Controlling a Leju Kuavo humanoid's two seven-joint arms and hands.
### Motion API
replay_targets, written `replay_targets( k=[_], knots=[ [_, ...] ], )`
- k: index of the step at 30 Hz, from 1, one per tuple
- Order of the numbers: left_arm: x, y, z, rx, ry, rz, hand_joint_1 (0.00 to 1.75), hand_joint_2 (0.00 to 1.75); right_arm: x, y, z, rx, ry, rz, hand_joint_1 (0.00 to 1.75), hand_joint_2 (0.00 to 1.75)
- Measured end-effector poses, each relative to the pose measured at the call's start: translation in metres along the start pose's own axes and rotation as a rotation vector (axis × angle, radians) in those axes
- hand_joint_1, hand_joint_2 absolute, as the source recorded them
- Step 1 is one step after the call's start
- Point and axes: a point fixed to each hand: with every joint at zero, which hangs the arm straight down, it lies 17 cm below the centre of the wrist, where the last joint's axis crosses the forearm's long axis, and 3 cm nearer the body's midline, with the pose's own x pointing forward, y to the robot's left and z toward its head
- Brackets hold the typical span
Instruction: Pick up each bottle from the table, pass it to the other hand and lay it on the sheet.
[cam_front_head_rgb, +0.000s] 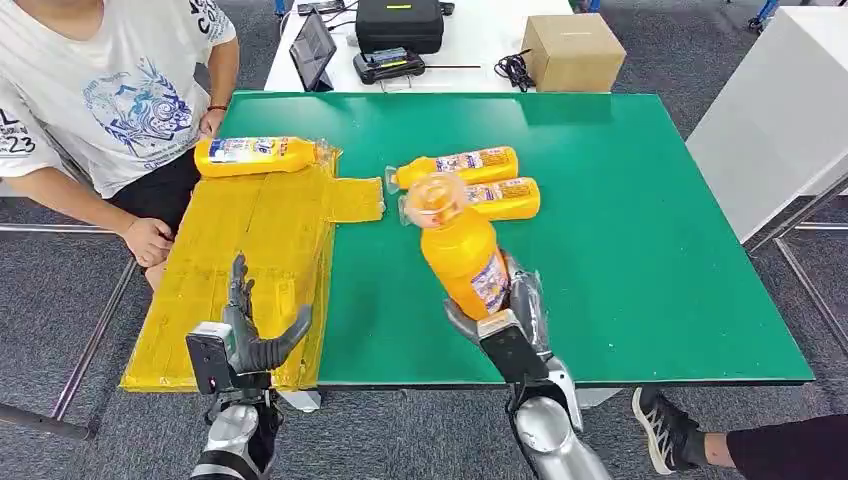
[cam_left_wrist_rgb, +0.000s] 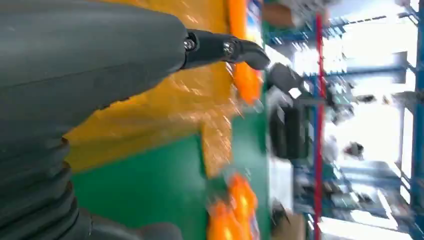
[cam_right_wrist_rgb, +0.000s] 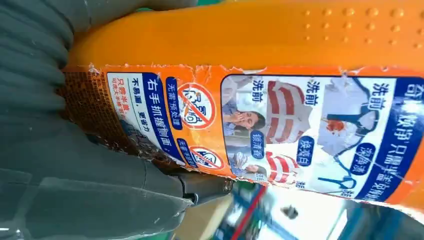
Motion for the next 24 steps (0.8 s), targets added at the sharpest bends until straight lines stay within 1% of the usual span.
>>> replay_targets(
  k=[3, 6, 10, 13, 15, 19, 24],
  knots=[
    [0.009, -0.013, 0.003, -0.040, 0.005, 0.050, 0.00, 1.75, 0.002, -0.022, 0.003, -0.092, 0.007, 0.001, 1.75, 1.75],
    [0.017, -0.027, 0.008, -0.086, 0.012, 0.101, 0.00, 1.75, 0.000, -0.033, 0.011, -0.148, 0.024, -0.009, 1.75, 1.75],
    [0.026, -0.035, 0.010, -0.109, 0.003, 0.130, 0.00, 1.75, -0.003, -0.041, 0.016, -0.182, 0.043, -0.015, 1.75, 1.75],
    [0.028, -0.051, 0.017, -0.170, 0.047, 0.239, 0.00, 1.75, -0.006, -0.036, 0.021, -0.161, 0.058, -0.035, 1.75, 1.75],
    [0.034, -0.071, 0.026, -0.258, 0.082, 0.340, 0.00, 1.75, -0.010, -0.026, 0.026, -0.125, 0.064, -0.050, 1.75, 1.75],
    [0.053, -0.111, 0.046, -0.431, 0.093, 0.439, 0.00, 1.75, -0.024, 0.010, 0.039, -0.036, 0.100, -0.071, 1.75, 1.75],
    [0.060, -0.139, 0.065, -0.543, 0.117, 0.466, 0.00, 1.75, -0.032, 0.076, 0.049, 0.098, 0.134, -0.076, 1.75, 1.75]
  ],
)
